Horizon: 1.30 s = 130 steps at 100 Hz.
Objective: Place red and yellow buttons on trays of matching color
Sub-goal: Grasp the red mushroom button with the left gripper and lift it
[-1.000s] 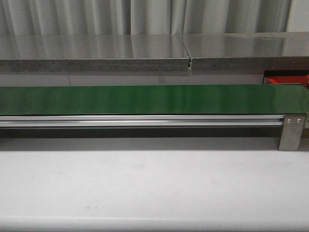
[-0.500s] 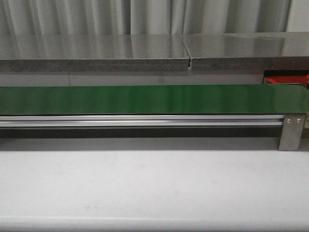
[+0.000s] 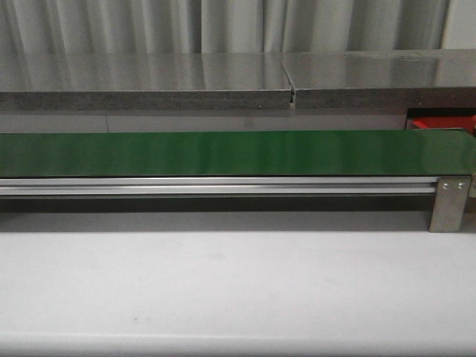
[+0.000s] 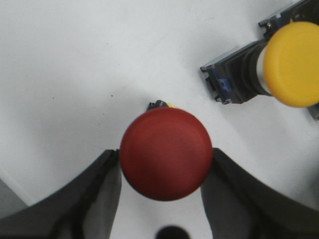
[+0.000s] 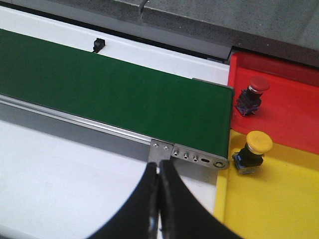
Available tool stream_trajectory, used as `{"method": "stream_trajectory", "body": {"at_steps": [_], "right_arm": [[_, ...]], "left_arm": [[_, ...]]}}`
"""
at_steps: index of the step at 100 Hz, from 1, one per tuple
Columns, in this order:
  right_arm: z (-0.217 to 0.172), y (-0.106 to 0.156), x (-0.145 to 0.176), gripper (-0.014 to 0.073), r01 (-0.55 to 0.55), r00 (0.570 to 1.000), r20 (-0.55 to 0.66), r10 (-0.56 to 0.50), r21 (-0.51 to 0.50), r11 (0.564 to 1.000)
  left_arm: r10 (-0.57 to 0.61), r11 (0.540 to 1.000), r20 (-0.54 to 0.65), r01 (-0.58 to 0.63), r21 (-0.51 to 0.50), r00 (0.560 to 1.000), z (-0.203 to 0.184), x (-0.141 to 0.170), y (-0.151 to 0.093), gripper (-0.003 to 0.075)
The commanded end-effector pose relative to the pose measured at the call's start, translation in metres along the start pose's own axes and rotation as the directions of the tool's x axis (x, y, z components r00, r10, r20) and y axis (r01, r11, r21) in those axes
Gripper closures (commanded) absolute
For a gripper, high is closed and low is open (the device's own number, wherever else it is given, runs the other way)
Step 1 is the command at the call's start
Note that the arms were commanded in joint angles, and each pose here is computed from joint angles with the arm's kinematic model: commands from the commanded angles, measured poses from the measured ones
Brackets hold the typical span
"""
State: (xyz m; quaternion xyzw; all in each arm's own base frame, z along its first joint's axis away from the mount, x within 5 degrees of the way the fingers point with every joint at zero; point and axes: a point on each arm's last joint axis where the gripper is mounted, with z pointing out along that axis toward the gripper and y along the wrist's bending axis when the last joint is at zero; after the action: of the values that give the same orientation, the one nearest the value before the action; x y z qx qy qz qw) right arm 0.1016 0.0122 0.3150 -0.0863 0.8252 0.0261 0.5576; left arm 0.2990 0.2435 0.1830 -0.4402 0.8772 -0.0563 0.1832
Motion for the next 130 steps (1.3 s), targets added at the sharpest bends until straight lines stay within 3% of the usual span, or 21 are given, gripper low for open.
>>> {"method": "stream_trajectory", "body": {"at_steps": [1,25,42,89,106,130], "right_arm": [[-0.004,-0.003,-0.014,0.0669,-0.011,0.995,0.096,0.008,0.027,1.000],[-0.004,-0.003,-0.014,0.0669,-0.011,0.995,0.096,0.008,0.027,1.000],[-0.004,-0.003,-0.014,0.0669,-0.011,0.995,0.096,0.008,0.027,1.000],[-0.004,-0.003,-0.014,0.0669,-0.011,0.995,0.096,0.008,0.027,1.000],[-0.004,-0.003,-0.014,0.0669,-0.011,0.995,0.096,0.008,0.027,1.000],[-0.004,-0.003,-0.014,0.0669,-0.011,0.995,0.096,0.008,0.027,1.000]], "left_arm": [[0.000,1.000,0.101,-0.003,0.030,0.995,-0.024,-0.011,-0.008,0.0432],[0.008,0.999,0.104,-0.012,0.030,0.995,-0.025,-0.011,-0.008,0.0567],[0.038,0.998,0.136,-0.043,0.034,0.990,-0.039,-0.012,-0.011,0.0570],[0.107,0.989,0.304,-0.134,0.068,0.947,-0.125,0.002,-0.029,0.0570],[0.152,0.978,0.317,-0.188,0.086,0.936,-0.134,0.010,-0.047,0.0570],[0.260,0.940,0.320,-0.314,0.133,0.911,-0.137,0.024,-0.092,0.0570]]}}
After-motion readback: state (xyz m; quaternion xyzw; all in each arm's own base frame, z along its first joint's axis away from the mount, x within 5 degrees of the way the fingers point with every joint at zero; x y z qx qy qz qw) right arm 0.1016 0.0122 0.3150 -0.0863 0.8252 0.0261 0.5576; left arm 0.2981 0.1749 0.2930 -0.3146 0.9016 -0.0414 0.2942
